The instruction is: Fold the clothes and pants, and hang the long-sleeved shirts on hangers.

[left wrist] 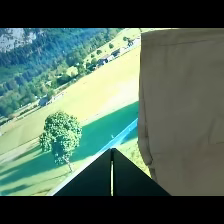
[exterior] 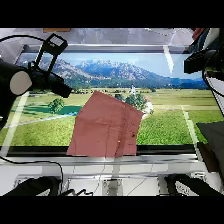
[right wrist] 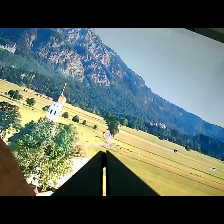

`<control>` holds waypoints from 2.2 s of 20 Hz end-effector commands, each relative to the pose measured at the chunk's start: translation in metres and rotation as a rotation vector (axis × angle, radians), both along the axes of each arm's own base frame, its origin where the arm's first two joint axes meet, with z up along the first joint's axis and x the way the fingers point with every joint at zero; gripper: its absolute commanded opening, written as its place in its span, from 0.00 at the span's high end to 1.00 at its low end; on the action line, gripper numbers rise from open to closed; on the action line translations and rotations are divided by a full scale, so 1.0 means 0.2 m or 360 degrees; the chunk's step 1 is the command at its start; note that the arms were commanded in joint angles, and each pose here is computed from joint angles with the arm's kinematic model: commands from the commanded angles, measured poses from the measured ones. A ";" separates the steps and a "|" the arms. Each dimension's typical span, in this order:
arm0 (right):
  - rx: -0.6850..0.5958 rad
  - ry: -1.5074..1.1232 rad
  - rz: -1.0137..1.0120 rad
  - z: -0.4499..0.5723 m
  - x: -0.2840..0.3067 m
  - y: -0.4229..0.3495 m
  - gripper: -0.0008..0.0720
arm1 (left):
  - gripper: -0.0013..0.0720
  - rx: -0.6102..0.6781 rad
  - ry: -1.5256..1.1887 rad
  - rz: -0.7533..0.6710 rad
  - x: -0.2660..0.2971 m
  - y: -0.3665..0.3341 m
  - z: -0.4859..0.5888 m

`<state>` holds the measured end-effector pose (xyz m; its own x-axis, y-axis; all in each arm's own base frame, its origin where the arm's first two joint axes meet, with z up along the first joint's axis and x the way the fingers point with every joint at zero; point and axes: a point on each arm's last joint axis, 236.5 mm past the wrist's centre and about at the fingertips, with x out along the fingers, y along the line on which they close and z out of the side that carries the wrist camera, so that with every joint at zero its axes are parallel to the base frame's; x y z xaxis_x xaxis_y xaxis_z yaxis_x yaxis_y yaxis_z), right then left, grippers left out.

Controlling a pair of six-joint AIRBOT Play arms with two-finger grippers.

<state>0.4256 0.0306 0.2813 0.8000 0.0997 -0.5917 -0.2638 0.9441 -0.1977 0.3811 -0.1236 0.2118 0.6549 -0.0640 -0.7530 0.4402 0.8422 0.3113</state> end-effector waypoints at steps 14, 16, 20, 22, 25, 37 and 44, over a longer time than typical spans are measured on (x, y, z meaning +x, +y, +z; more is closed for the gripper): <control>0.0000 0.0000 0.0001 0.00 0.00 0.00 0.96 | 0.97 0.0001 -0.0001 0.0000 0.00 0.00 0.00; 0.0001 0.0000 0.0001 0.00 0.00 0.00 0.96 | 0.97 0.0000 -0.0001 0.0000 0.00 0.00 0.00; 0.0143 0.0010 0.0083 0.01 -0.01 0.11 0.96 | 0.97 -0.0086 0.0040 -0.0044 -0.02 -0.07 -0.02; 0.0104 0.0113 0.0079 -0.07 -0.05 0.09 0.96 | 0.97 -0.0100 0.0059 -0.0051 0.00 -0.10 -0.05; 0.0010 0.0488 -0.0023 -0.40 -0.16 -0.05 0.96 | 0.97 -0.0062 0.0144 -0.0043 0.01 -0.10 -0.15; 0.1011 0.1610 0.0242 -1.57 -0.97 0.51 0.61 | 0.40 0.0106 0.0459 0.0000 0.07 -0.09 -0.54; 0.1150 0.1992 0.0072 -1.83 -1.29 0.56 0.49 | 0.46 0.0109 0.0776 0.0367 0.00 0.39 -0.77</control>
